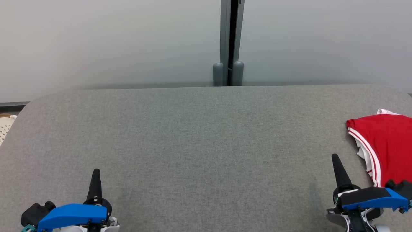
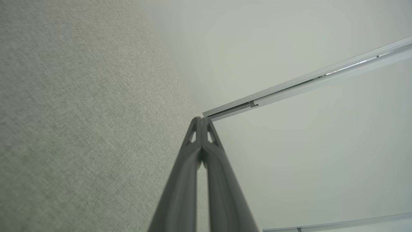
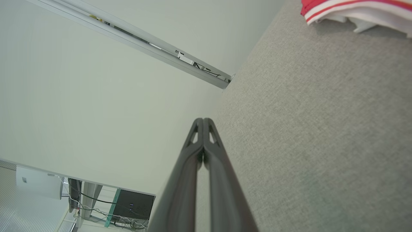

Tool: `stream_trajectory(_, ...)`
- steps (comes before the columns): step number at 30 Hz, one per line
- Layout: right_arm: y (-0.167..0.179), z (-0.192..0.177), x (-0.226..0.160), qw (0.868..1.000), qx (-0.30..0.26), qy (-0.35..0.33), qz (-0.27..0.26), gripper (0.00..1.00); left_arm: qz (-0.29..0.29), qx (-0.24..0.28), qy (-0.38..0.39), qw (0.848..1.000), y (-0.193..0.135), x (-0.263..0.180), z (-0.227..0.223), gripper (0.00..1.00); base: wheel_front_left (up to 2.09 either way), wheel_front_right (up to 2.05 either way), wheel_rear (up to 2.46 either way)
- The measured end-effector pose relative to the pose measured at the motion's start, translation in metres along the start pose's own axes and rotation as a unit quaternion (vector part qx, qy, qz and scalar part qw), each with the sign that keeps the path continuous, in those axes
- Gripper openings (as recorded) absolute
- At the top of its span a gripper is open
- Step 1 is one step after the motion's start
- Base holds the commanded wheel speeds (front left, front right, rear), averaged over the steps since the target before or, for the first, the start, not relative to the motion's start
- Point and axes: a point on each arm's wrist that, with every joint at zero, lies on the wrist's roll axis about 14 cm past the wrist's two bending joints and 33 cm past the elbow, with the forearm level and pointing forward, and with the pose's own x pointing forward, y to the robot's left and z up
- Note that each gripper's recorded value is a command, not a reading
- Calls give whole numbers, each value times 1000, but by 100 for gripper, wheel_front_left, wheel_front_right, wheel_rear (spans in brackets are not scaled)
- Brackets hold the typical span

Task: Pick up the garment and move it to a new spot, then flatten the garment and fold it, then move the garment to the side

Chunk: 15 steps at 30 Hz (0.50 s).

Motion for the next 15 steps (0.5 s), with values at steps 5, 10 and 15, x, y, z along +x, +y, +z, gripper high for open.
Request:
stream_trajectory(5,4,2,1,1000,26,-1,6,0,-4,-24,-3,1000,-3,1,3,0,0,0,0)
stream_trajectory(10,4,1,0,999,50,1,8,0,-10,-47,-4,999,-5,1,6,0,0,0,0)
stream_trajectory(15,8,3,0,997,72,1,15,0,-15,-68,-7,998,-8,1,9,0,0,0,0)
